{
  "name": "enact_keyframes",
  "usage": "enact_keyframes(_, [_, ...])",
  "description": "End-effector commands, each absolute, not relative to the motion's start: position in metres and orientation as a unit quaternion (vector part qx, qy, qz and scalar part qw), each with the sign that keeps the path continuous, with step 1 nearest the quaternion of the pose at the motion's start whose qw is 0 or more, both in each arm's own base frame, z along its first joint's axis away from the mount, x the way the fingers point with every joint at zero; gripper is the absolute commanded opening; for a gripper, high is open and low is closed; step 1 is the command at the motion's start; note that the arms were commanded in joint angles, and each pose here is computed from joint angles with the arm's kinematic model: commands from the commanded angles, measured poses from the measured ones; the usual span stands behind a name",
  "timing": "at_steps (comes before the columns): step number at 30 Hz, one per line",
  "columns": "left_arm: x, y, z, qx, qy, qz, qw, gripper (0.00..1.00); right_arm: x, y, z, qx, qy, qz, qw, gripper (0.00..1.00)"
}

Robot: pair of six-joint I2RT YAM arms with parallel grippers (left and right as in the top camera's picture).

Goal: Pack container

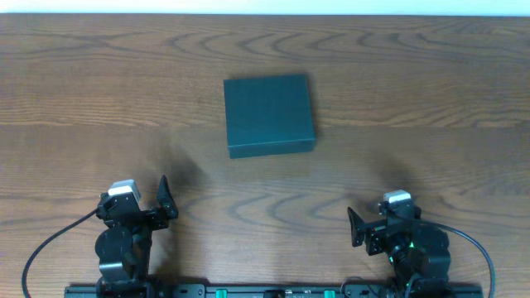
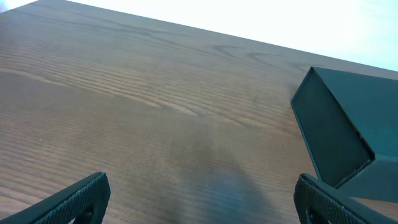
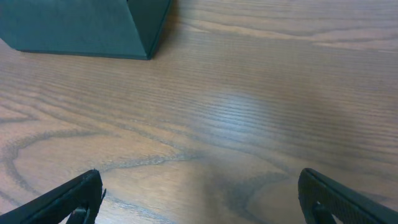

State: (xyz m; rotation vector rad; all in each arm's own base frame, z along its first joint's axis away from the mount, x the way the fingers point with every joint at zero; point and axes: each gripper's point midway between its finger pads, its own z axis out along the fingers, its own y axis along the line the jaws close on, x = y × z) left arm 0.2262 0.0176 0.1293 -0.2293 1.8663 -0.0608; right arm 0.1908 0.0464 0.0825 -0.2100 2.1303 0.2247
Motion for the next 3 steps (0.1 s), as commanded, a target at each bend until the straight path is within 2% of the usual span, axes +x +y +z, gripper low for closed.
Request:
enact_keyframes(1, [0.2258,0.0160,0.1189,-0.094,0.808,-0.028,0.581,0.96,0.1906,0.0476,0.0829,-0.084,0.870,0.095,0.477,0.99])
enact_keyframes(3, [0.2258,0.0160,0.1189,-0.094,0.808,-0.028,0.581,0.96,0.1906,0.0476,0.0829,-0.084,0.870,0.095,0.477,0.99])
